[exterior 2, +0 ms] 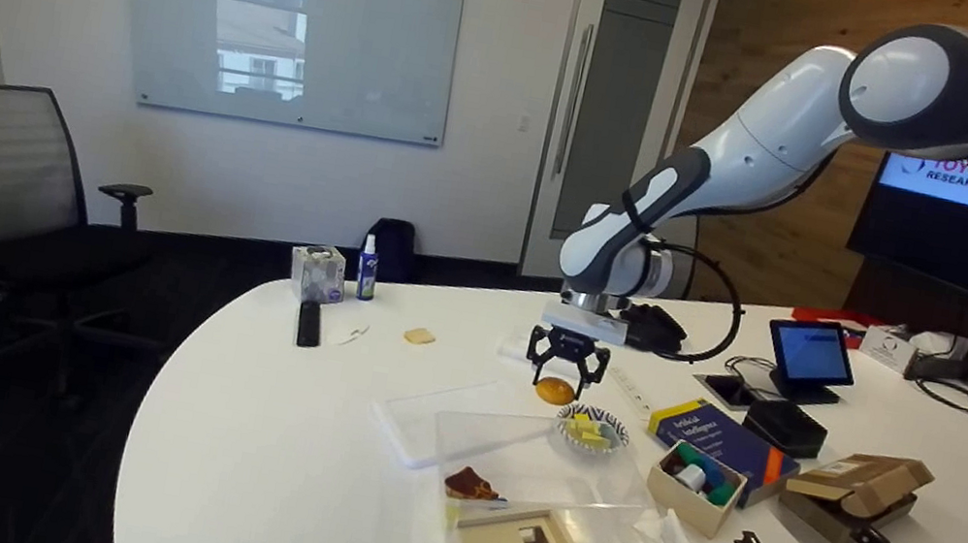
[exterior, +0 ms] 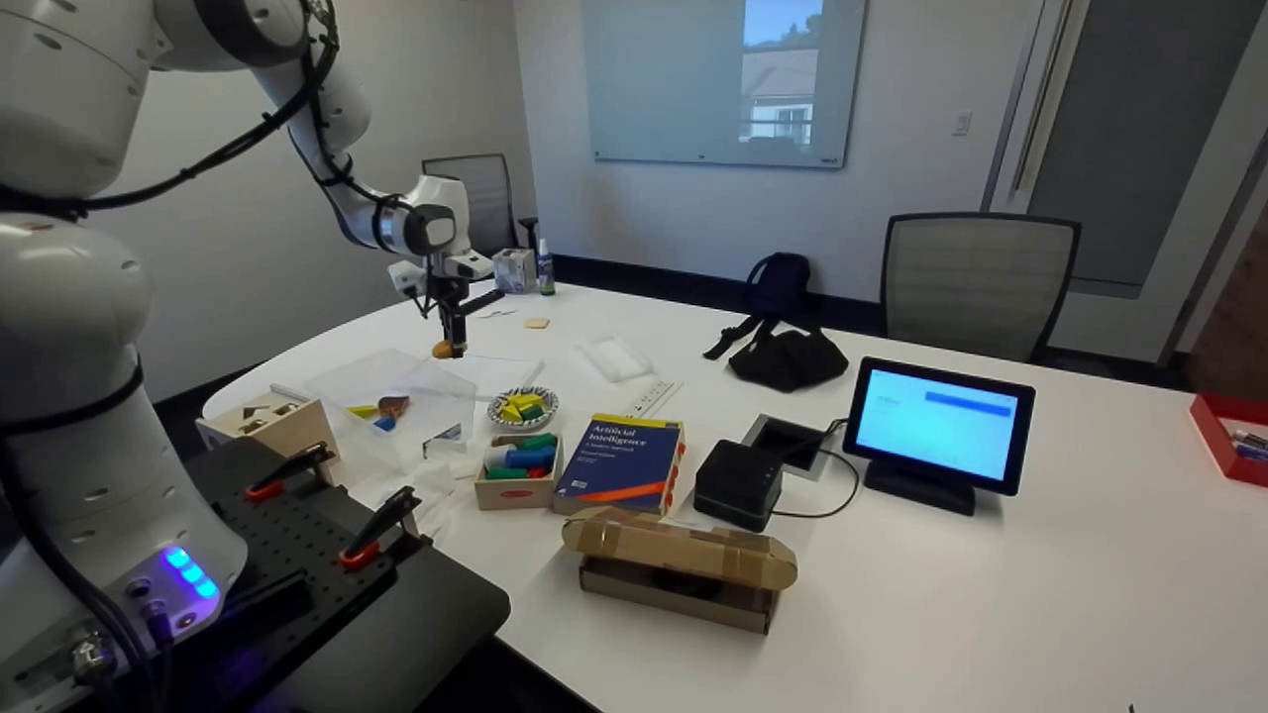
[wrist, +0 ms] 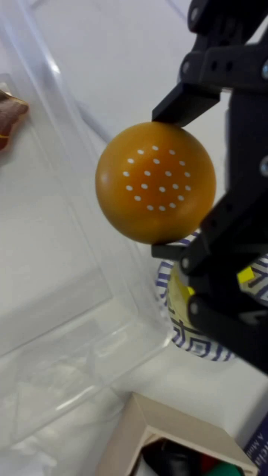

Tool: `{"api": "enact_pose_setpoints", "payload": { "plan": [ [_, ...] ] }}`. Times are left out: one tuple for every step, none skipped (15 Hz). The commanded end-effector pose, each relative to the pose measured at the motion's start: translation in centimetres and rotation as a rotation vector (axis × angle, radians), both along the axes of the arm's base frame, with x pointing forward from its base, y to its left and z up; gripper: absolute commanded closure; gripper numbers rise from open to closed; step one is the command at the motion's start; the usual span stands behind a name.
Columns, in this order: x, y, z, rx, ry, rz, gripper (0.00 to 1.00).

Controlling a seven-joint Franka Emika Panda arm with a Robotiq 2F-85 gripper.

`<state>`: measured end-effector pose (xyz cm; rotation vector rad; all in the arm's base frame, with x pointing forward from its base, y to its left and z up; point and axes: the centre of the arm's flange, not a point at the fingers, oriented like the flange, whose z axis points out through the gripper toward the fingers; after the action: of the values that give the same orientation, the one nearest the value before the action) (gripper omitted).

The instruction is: Shift two objects from the storage bin to the paper plate

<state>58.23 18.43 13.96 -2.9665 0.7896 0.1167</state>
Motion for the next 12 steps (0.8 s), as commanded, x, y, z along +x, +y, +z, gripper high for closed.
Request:
{"api": "enact_pose_setpoints", "payload": {
  "plan": [
    [2.3,-3.7,-1.2,-0.023,-0.039,-0.127,0.45],
    [3.0,-4.8,-1.7,-0.023,-0.046,-0.152,0.45],
    [3.6,-5.9,-2.1,-0.031,-0.052,-0.172,0.45],
    [4.3,-6.8,-2.8,-0.03,-0.054,-0.198,0.45],
    [4.9,-7.6,-3.3,-0.035,-0.056,-0.22,0.45],
    [5.3,-8.2,-3.8,-0.038,-0.057,-0.24,0.45],
    [5.8,-8.8,-4.5,-0.045,-0.059,-0.26,0.45],
    [6.1,-9.3,-5.2,-0.055,-0.054,-0.274,0.45],
    [6.3,-9.7,-5.8,-0.063,-0.054,-0.288,0.45],
    [6.5,-10.0,-6.5,-0.067,-0.047,-0.303,0.45],
    [6.5,-10.1,-6.9,-0.065,-0.04,-0.309,0.41],
    [6.4,-10.1,-7.2,-0.065,-0.033,-0.314,0.05]
  ]
}}
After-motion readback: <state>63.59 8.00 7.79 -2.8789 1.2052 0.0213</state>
